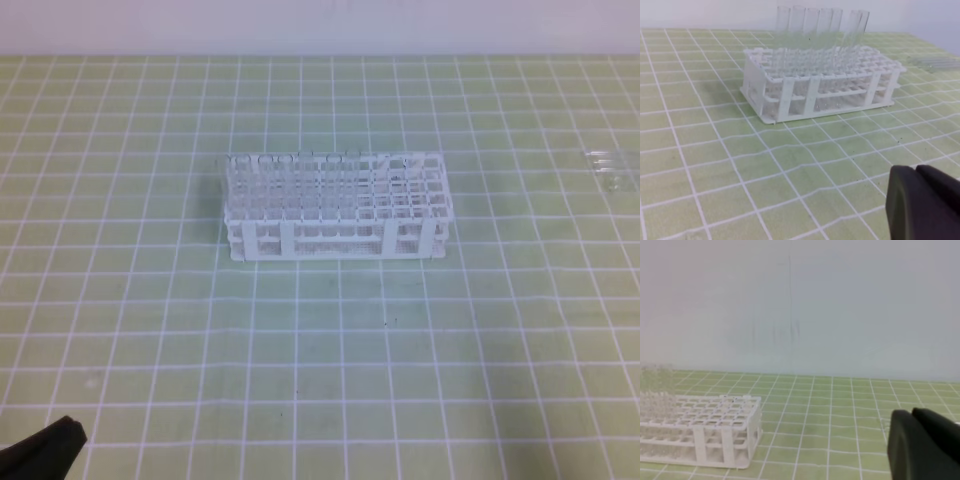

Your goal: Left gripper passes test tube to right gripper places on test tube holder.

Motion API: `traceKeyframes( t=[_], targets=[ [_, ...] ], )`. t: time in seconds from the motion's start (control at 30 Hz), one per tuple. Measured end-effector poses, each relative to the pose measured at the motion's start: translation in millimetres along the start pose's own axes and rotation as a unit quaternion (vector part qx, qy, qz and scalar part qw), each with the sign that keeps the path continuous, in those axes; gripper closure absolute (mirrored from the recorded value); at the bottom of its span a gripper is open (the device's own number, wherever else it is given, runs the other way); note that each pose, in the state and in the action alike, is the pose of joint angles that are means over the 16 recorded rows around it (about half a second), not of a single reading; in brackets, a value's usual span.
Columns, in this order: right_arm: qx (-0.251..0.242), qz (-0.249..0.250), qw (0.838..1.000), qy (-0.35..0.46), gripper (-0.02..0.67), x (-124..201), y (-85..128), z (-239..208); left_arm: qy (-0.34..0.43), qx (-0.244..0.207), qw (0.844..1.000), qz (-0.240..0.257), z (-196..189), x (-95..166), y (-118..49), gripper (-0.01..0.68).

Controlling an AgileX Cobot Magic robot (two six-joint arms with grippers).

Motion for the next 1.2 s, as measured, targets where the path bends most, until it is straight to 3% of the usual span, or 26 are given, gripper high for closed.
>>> traceKeyframes(
  t=[0.33,0.83,1.2],
  targets=[
    [-0.005,-0.010,1.000,0.023,0.665,9,2,0,0.007,-0.003,1.000,0.000,0,2,1.1,0.675],
    [-0.014,0.010,0.990,0.137,0.665,56,6,-7,0.014,-0.006,1.000,0.000,0,5,2.3,0.675],
    [-0.017,0.019,0.988,0.150,0.665,68,9,-7,0.015,-0.006,1.000,0.000,0,6,2.5,0.675]
  ],
)
Point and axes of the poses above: a point on each arm's last joint axis where the gripper is mounted, z pointing out along that axis toward the gripper, y along the wrist's bending axis when the last joint is at zero, x = y × z, the point moved 10 cm from there along z, pointing out along that axis toward the gripper, and after that the axes turned 9 degrees about -z, right-handed, at the moved point
